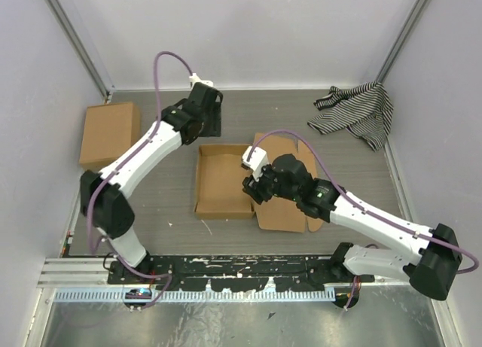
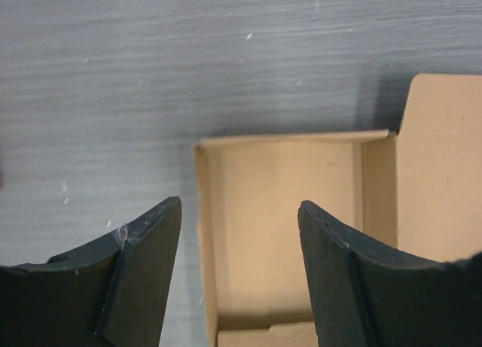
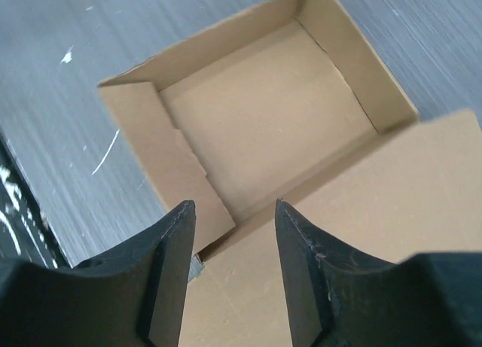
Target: Fold the paper box
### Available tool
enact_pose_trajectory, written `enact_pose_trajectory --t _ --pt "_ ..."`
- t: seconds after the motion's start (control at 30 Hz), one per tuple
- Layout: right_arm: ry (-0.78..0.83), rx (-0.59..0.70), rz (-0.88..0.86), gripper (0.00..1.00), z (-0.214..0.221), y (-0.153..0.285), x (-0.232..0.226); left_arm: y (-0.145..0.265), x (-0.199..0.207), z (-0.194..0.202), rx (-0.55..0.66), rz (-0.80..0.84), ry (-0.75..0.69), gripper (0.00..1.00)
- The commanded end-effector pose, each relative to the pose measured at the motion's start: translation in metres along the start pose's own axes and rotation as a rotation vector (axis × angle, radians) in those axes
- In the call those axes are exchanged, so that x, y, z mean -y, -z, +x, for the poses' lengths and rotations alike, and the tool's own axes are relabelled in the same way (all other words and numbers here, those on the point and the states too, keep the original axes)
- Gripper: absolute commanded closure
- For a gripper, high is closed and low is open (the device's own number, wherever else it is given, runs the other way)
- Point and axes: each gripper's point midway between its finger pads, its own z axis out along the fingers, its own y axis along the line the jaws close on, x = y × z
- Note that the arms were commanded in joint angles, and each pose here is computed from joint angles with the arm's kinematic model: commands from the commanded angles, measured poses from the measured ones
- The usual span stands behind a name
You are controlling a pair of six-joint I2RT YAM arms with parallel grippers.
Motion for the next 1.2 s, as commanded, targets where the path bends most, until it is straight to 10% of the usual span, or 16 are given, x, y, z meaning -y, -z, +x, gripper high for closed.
enact_pose_trajectory --t 0.0,1.17 --pt "-0.304 -0.009 0.233 0.47 -0.007 0.008 0.030 -0.044 0.029 -0.007 -0.043 0.050 -0.119 0.30" --pt "-0.500 0.123 0.150 0.44 -0.006 0.046 0.003 -0.142 0.080 0.061 -0.099 0.329 -0.460 0.42"
